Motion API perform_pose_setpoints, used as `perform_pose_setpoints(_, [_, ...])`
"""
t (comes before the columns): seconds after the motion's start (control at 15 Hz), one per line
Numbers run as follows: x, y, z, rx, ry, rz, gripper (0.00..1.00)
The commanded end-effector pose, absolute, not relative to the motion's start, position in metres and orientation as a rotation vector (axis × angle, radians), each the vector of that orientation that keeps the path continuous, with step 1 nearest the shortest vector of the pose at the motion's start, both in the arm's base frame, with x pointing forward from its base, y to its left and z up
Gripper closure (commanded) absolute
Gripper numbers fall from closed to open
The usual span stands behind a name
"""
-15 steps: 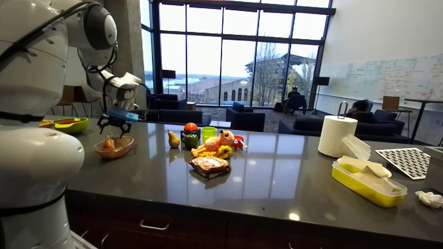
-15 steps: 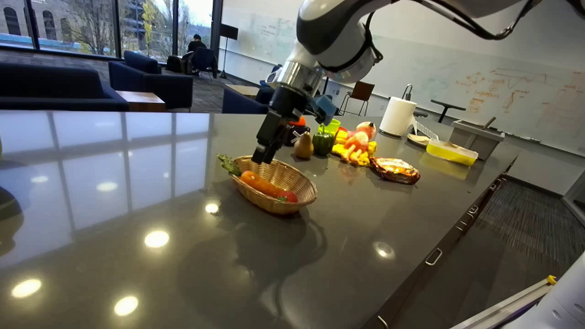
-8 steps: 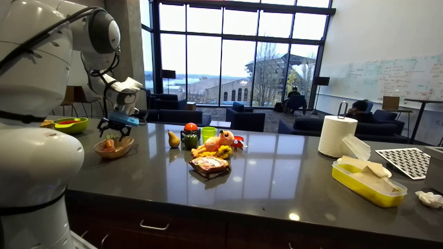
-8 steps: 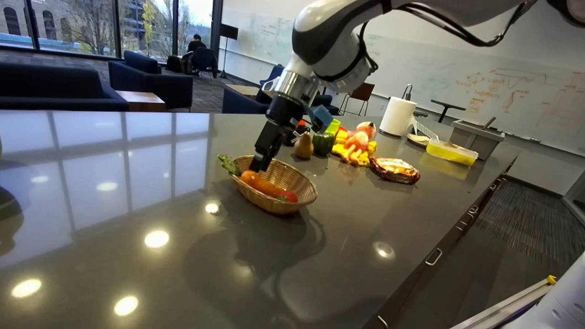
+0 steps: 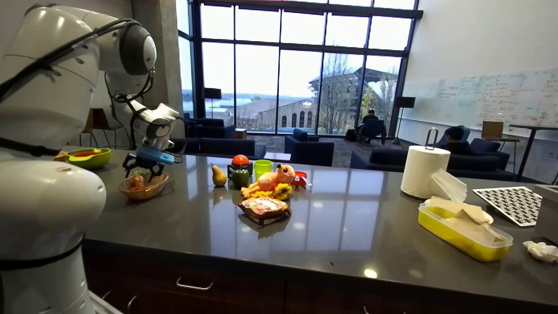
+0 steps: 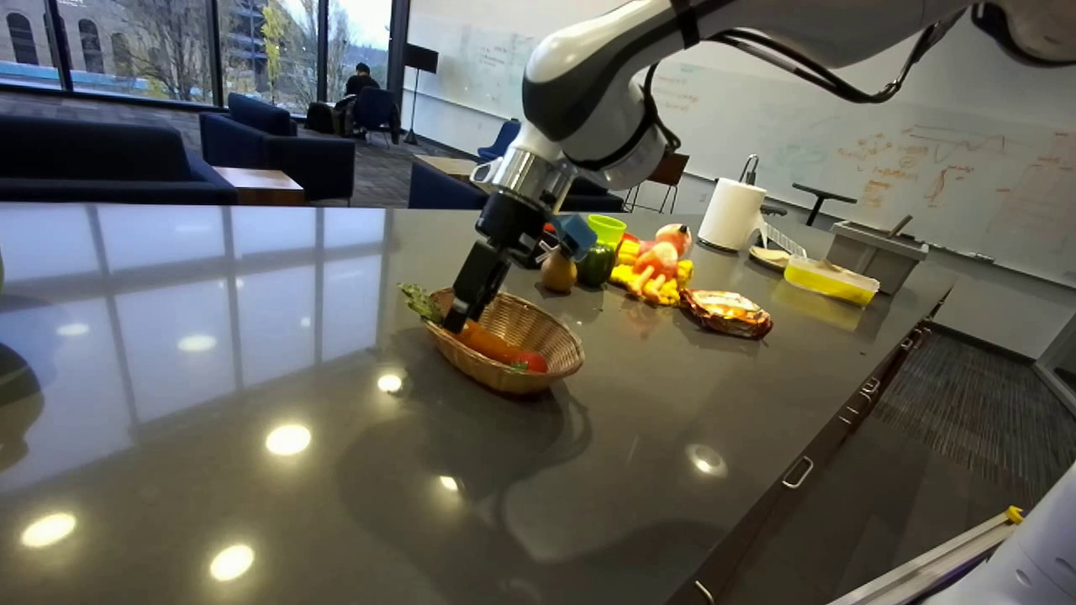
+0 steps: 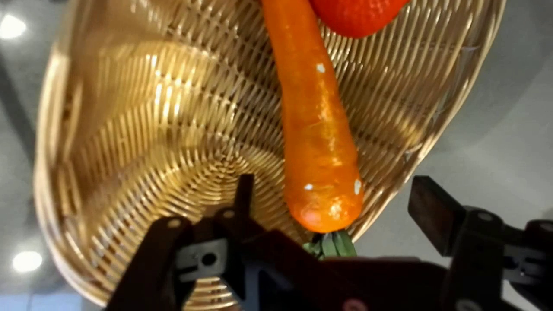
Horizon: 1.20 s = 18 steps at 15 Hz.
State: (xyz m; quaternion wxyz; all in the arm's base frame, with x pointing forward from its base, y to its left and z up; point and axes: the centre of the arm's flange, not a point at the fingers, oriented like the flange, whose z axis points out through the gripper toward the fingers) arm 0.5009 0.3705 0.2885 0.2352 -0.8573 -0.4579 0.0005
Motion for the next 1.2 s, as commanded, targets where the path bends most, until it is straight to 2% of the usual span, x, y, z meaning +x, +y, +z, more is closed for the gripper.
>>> perform_pose_setpoints(0.0, [0.506,0.373,0.290,-2.325,-1.257,-0.038,0.39])
perform_pose_setpoints(0.33, [0.509,0.370,0.300,-2.354,-1.227,-0.070,0.79])
perform_pose_setpoints(0.4, [0.510,0.369,0.303,-2.358,-1.219,-0.076,0.83])
perform_pose_setpoints(1.13, [0.511,0.358,0.364,-2.457,-1.130,-0.159,0.83])
